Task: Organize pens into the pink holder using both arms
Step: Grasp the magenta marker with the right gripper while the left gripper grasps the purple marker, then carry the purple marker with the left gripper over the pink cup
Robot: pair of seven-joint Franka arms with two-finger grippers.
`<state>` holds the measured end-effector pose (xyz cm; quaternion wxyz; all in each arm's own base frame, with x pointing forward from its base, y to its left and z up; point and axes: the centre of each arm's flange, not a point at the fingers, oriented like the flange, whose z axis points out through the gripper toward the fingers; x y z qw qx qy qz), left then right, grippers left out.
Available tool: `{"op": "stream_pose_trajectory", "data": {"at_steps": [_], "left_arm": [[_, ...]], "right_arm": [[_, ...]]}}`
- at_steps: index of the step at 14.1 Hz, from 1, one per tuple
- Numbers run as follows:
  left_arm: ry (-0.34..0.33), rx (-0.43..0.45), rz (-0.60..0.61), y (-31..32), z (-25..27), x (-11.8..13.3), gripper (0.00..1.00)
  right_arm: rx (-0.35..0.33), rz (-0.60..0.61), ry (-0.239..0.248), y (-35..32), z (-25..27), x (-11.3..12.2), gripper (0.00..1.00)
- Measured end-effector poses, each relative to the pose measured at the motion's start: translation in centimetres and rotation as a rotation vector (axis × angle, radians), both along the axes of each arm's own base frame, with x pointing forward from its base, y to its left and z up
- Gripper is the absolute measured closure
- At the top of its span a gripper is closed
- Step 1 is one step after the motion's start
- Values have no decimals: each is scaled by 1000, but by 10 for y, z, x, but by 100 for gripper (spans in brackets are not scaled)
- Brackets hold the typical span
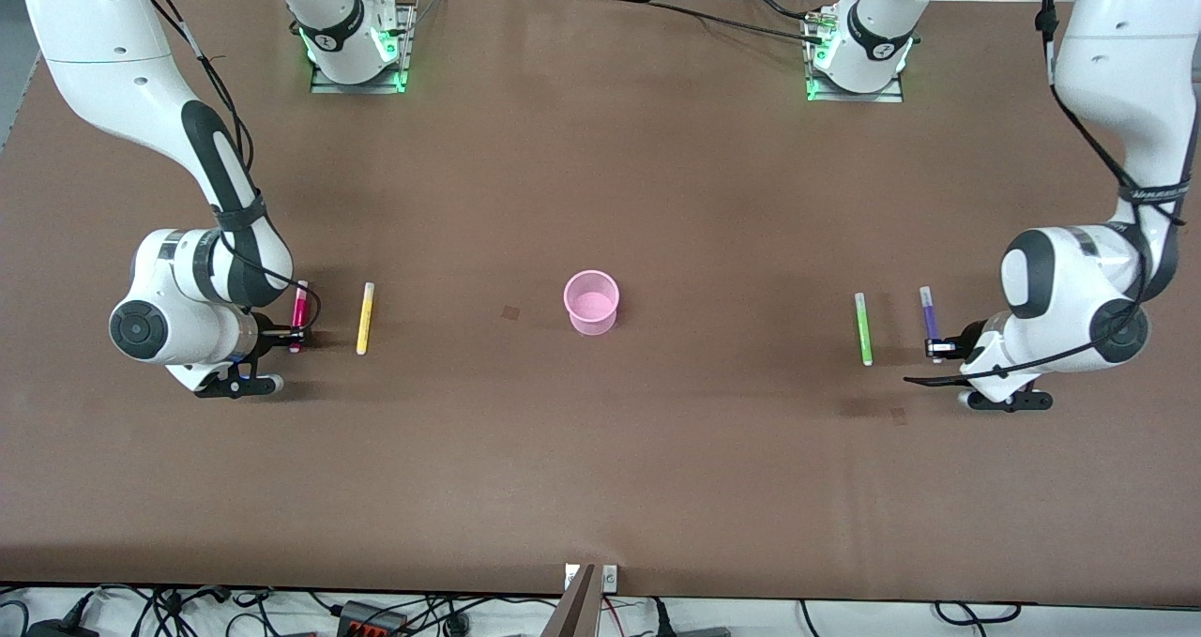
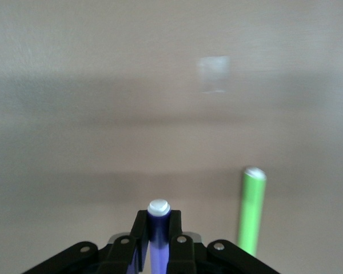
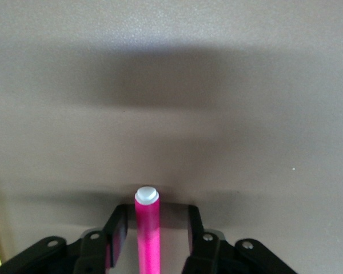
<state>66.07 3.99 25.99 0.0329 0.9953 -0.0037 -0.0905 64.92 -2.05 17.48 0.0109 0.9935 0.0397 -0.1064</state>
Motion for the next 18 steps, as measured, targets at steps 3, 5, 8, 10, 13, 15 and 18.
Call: {"op": "stream_pose_trajectory", "data": {"at_steps": [3,5,8,10,13,15,18], "left_arm": [[5,-52,-105,-65,78,10,82],[-16,-91,-186,-118,115,12,82],[-28,-171,-317,-203,142,-2,82],[-32,-252,-398,-255,155,-17,82],[-162,-370,-624,-315,182,-31,82],[-275,-424,-771,-344,197,-36,82],[-442,-523,-948,-397,205,-49,82]], "right_arm": [[4,16,-3,-1,1,1,69],[7,34,-3,-1,2,2,76],[14,68,-1,-1,2,2,82],[23,102,17,0,6,3,82],[38,134,70,6,39,14,82],[55,169,63,26,98,29,82],[74,224,1,63,176,37,82]]}}
